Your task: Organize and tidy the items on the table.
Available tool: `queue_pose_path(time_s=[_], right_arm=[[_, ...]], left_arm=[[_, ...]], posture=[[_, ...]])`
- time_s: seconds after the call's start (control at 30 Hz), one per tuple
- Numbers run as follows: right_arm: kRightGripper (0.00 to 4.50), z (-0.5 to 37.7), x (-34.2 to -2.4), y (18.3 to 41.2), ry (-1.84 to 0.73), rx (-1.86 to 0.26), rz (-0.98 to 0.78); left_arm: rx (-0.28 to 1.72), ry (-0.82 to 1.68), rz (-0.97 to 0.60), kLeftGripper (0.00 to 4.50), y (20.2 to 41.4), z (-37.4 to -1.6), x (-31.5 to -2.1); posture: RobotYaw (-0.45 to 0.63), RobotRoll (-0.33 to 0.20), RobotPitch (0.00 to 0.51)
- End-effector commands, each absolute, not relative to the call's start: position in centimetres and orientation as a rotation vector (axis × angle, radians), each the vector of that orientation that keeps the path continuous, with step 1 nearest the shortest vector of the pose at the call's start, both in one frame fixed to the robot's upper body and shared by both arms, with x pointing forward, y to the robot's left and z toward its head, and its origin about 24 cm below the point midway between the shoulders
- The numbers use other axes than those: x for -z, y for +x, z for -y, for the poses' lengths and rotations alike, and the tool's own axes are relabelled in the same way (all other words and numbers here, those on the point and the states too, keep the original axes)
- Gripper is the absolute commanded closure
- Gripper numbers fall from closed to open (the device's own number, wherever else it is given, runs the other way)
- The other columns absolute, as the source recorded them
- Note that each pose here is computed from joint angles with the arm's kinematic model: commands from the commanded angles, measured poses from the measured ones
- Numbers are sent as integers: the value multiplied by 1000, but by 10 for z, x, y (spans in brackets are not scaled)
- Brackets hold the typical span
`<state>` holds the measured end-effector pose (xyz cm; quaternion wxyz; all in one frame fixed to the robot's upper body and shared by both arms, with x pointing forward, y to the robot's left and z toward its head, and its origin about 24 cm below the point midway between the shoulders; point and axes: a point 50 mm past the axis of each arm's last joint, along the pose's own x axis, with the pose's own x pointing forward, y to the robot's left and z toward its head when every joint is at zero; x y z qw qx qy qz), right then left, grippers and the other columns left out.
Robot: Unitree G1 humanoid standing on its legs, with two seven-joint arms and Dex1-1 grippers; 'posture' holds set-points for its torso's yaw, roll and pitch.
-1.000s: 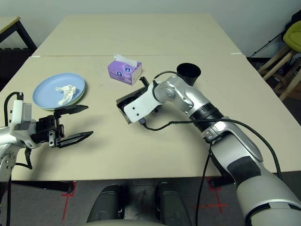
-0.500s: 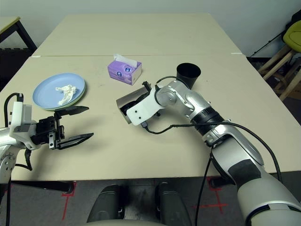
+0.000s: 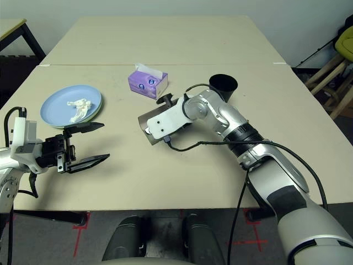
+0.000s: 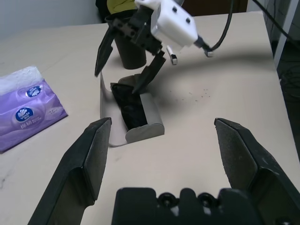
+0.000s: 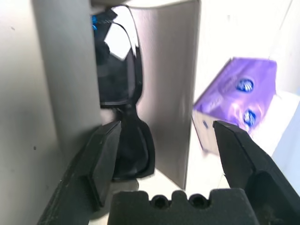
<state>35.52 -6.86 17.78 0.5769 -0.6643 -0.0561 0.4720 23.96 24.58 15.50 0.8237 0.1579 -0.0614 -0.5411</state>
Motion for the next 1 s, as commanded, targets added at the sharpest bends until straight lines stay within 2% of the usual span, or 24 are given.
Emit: queue_pose_path(time_s=[0.03, 0.23, 0.43, 0.73, 1.0], right_arm=[[33, 75, -202, 356, -1430, -1045, 138], [33, 95, -221, 359, -1190, -952, 85], [33, 122, -222, 356, -871, -869, 35], [33, 157, -193, 328, -584, -825, -20], [33, 177, -166, 308, -428, -808, -1]], left_arm=[[1154, 342, 130, 0, 244, -244, -154], [1138, 327, 147, 0, 249, -243, -156], [1112, 302, 166, 0, 252, -239, -159], [1082, 267, 185, 0, 257, -235, -163], [1046, 217, 203, 0, 263, -227, -173]], posture=[[93, 0, 99], [78, 0, 92], [71, 0, 88], [53, 0, 84], [47, 0, 77]])
